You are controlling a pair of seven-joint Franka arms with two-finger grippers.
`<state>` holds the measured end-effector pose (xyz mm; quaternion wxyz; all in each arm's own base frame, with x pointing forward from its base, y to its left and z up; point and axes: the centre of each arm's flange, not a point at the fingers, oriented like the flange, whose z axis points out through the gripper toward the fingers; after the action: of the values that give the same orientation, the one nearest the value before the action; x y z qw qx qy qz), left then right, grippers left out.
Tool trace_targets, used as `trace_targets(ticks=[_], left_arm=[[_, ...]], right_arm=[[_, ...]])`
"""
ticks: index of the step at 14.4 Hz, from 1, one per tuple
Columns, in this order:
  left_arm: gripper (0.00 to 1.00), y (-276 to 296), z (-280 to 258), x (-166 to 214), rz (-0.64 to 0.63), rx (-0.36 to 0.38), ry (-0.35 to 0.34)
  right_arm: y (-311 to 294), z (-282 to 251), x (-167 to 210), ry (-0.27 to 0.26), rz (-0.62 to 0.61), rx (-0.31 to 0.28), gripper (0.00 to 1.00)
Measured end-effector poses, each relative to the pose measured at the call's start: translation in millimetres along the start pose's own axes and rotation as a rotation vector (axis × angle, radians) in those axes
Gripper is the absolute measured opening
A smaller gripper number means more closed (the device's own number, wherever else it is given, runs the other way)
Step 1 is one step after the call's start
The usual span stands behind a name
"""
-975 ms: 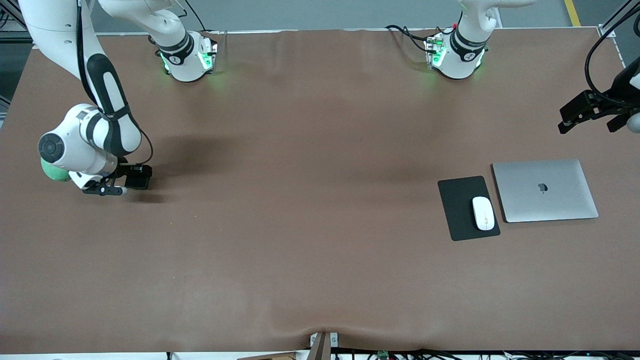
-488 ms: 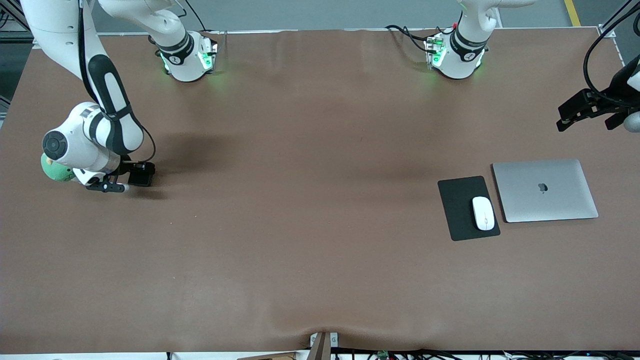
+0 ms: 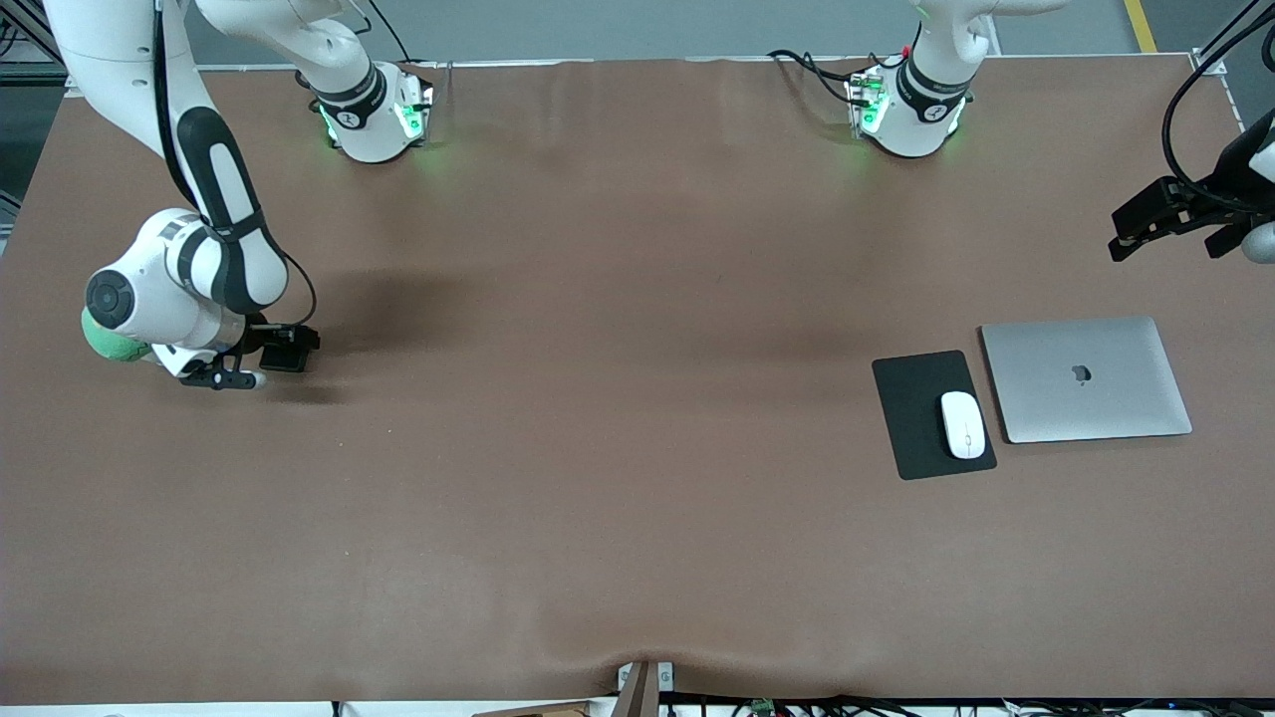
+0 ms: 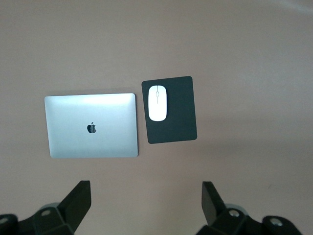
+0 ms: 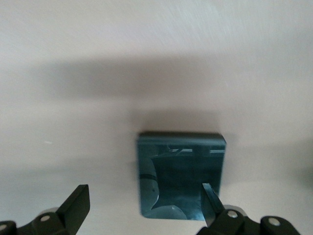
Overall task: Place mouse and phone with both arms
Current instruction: 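Lower the phone beside the plush and open the right gripper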
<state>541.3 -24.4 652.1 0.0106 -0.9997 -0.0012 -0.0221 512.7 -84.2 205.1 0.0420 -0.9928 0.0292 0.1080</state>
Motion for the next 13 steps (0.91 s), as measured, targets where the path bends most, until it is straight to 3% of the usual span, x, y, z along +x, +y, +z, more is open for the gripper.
trace_targets(ticks=[6,9,13], left_arm=[[1.00,2,-4,-6,0.001,-0.012,-0.021],[1.00,2,-5,-9,0.002,-0.013,-0.038],[1.00,2,-5,-9,0.001,-0.013,-0.038]], right_arm=[[-40,-127,54,0.019,-0.097,0.066,1.00],[-47,-168,65,0.071,-0.120,0.062,1.00],[-55,-210,70,0.074,-0.154,0.051,1.00]])
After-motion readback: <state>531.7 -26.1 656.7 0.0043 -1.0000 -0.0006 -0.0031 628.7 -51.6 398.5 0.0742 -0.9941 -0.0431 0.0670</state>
